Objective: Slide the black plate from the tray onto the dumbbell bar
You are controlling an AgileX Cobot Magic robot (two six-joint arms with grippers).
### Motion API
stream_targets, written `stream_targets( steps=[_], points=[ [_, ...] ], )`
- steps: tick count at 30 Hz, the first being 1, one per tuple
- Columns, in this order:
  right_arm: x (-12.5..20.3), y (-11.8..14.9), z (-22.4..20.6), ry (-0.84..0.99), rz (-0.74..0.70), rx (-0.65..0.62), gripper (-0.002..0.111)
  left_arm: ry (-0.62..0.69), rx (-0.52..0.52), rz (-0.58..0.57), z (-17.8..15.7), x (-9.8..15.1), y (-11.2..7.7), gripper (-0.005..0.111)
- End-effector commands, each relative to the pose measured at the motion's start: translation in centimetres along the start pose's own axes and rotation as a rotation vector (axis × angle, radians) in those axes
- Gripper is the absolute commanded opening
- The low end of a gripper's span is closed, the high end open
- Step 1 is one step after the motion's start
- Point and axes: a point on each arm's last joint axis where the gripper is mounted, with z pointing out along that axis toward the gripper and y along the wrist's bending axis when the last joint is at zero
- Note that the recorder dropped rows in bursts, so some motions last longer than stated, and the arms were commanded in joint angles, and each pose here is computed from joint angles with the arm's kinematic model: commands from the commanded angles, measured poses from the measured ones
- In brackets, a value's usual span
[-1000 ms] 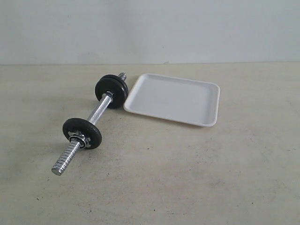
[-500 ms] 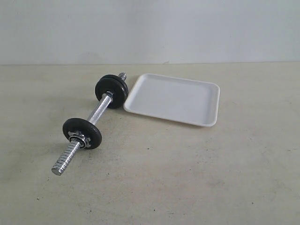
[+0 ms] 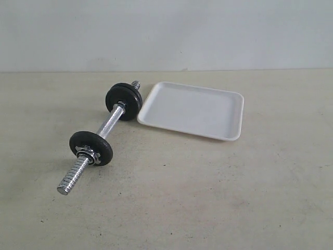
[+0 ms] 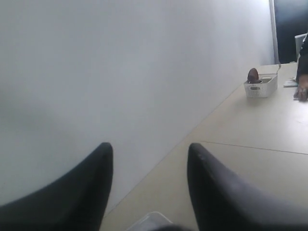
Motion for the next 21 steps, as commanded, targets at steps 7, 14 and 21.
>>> stream_targets(
  steps=[7,14,21],
  points=[
    [4.4,10.8,3.7,-0.114,-0.013,-0.055,0.001,0.072,-0.004,0.020,-0.1,0.7,0.0,0.045],
    [5.4,10.6,3.8,-0.026,0.188,-0.011,0.001,0.071,-0.016,0.019,-0.1,0.7,0.1,0.045],
    [5.3,10.5,3.8,-0.032,0.206,-0.011,0.001,0.071,-0.020,0.019,-0.1,0.7,0.1,0.045]
  ],
)
